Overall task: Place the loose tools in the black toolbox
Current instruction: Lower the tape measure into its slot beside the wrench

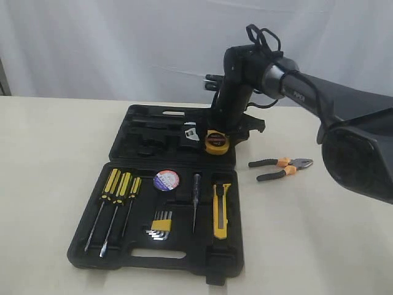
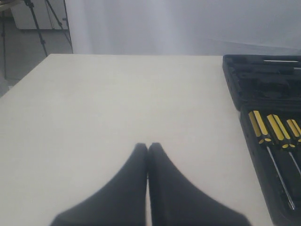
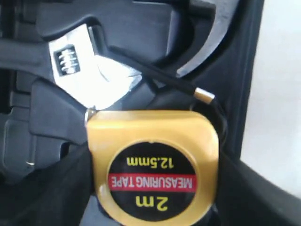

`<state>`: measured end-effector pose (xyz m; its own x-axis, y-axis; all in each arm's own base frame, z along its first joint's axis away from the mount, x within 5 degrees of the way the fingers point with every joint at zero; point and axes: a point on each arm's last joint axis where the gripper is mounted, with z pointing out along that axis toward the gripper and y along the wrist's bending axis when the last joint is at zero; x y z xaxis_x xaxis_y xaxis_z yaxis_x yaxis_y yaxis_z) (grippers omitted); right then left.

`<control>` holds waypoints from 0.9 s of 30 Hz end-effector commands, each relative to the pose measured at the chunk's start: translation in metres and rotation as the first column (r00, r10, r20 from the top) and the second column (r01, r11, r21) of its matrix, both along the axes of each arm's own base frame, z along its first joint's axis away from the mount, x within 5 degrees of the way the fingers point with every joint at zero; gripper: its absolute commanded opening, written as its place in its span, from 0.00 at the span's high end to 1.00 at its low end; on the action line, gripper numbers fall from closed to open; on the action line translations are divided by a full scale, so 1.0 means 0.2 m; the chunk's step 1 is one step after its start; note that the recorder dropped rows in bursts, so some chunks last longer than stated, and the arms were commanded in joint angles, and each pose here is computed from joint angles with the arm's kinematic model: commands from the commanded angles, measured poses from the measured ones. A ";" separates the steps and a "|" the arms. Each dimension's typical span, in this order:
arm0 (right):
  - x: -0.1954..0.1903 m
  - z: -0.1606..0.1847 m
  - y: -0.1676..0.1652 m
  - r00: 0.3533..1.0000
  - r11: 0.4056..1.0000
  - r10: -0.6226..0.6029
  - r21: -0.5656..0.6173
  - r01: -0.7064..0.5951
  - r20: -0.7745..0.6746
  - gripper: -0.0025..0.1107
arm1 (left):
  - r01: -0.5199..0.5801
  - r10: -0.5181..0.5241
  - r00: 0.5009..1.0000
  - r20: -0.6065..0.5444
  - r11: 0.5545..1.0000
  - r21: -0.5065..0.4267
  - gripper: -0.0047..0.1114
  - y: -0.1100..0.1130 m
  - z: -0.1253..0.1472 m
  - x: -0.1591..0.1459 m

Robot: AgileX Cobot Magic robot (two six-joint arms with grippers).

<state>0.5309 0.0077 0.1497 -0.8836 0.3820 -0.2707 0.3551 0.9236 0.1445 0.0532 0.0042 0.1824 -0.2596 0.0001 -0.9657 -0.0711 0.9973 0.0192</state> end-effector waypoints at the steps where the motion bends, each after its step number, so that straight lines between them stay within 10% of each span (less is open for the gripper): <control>1: -0.01 -0.03 0.03 0.999 1.000 0.014 -0.014 -0.014 -0.040 0.98 | 0.005 -0.004 1.000 0.008 1.000 -0.012 0.96 0.00 0.00 0.00; 27: -0.05 -0.07 0.09 0.990 0.999 0.015 -0.045 -0.021 -0.141 0.93 | 0.005 -0.004 1.000 0.008 1.000 -0.012 0.96 0.00 0.00 0.00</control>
<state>0.5256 0.0258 0.1418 -0.9098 0.3542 -0.2162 0.3456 0.9351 0.0777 0.0532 0.0042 0.1824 -0.2596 0.0001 -0.9657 -0.0711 0.9973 0.0192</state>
